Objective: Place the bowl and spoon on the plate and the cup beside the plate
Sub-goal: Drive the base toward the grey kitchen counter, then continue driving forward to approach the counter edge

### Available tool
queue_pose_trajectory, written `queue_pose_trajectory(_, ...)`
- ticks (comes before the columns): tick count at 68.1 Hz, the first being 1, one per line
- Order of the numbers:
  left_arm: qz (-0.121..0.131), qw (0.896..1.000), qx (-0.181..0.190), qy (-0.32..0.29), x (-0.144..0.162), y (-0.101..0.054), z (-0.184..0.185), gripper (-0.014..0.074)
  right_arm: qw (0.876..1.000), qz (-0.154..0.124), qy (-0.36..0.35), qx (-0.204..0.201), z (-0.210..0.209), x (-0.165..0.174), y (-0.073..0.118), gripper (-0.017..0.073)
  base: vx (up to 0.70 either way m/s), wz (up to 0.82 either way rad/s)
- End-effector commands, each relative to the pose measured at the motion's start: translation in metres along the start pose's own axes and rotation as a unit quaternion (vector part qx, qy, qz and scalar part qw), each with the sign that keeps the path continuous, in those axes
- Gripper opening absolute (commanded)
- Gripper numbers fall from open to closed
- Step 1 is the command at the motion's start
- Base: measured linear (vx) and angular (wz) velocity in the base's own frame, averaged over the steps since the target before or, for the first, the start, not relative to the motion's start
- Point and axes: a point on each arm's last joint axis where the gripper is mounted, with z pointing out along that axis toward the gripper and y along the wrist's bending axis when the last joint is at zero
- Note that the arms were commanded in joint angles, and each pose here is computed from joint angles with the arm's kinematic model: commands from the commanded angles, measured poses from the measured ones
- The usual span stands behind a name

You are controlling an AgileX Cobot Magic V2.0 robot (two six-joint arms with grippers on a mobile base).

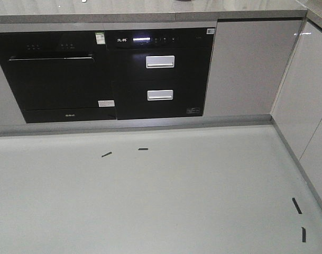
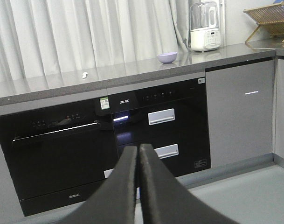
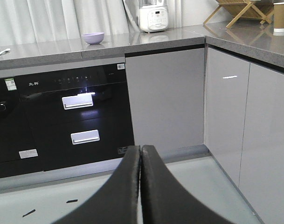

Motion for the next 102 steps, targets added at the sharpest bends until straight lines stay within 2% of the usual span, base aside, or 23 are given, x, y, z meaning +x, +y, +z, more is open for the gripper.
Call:
queue_pose_trajectory(1, -0.005, 1.0, 0.006, -0.012, 0.0049, -0.001, 0.0022, -0.0006, 0.999, -0.006, -0.035, -0.001, -0.0002, -0.0021, 0.0003, -0.0005, 0.15, -0.01)
queue_pose_trajectory(102, -0.005, 1.0, 0.006, -0.012, 0.0049, -0.001, 0.0022, -0.0006, 0.999, -0.006, -0.035, -0.001, -0.0002, -0.0021, 0.0003, -0.0005, 0.1, 0.04)
